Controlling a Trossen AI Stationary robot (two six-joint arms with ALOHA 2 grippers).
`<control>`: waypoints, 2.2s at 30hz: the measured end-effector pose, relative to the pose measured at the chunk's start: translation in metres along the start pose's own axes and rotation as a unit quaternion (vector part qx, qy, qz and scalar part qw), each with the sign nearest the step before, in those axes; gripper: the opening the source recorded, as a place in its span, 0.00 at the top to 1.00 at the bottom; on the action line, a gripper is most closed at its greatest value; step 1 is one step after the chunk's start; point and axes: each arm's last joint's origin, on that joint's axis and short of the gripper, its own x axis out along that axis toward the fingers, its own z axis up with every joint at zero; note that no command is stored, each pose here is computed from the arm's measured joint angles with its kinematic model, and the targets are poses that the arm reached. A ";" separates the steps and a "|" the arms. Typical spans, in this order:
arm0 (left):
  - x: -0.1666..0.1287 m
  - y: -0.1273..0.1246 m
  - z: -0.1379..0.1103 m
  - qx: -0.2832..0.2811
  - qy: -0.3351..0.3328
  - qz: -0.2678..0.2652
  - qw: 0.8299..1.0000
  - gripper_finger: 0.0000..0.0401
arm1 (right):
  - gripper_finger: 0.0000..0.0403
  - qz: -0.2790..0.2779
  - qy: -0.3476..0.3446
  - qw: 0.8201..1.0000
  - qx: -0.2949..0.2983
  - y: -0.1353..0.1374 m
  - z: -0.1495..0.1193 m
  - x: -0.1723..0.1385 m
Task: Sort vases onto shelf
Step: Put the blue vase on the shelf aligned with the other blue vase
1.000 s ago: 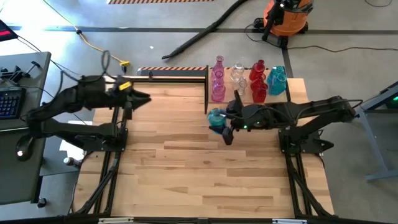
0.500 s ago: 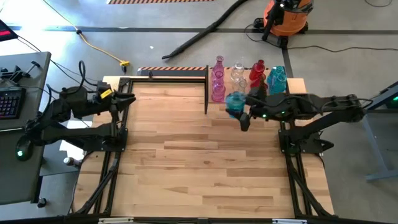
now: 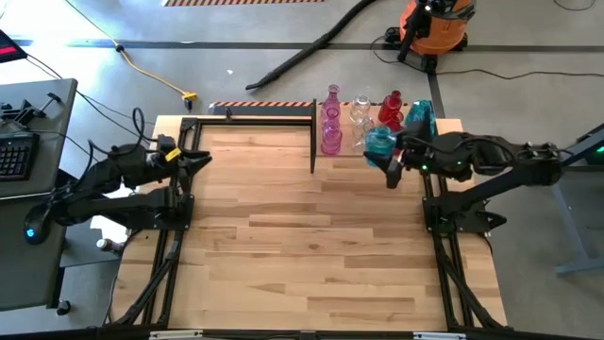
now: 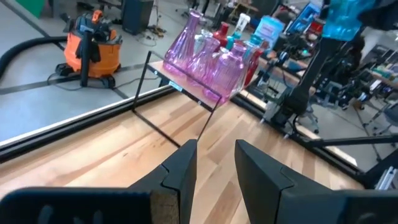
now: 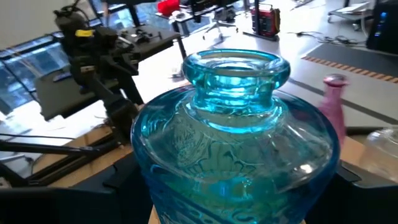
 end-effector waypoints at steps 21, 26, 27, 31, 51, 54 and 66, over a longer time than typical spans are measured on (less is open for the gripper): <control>0.021 0.014 -0.044 0.024 -0.011 -0.014 1.000 0.75 | 0.30 -0.040 0.018 0.999 0.012 -0.029 -0.004 -0.034; 0.028 0.016 -0.053 0.037 -0.011 -0.014 0.999 0.75 | 0.30 -0.043 0.016 0.999 0.019 -0.035 -0.004 -0.041; 0.028 0.017 -0.054 0.041 -0.013 -0.015 0.999 0.75 | 0.30 -0.043 0.016 0.999 0.019 -0.036 -0.004 -0.042; 0.032 0.017 -0.057 0.054 -0.027 -0.020 0.998 0.75 | 0.30 -0.042 0.014 0.999 0.021 -0.041 -0.004 -0.050; 0.058 0.028 -0.094 0.038 -0.037 -0.008 0.999 0.75 | 0.30 -0.024 -0.022 0.999 0.018 -0.083 -0.006 -0.103; 0.059 0.029 -0.096 0.034 -0.034 0.000 0.999 0.75 | 0.30 -0.021 -0.028 0.999 0.018 -0.090 -0.007 -0.111; 0.059 0.032 -0.100 0.033 -0.018 0.033 0.999 0.75 | 0.30 -0.039 -0.029 0.999 0.011 -0.110 -0.017 -0.130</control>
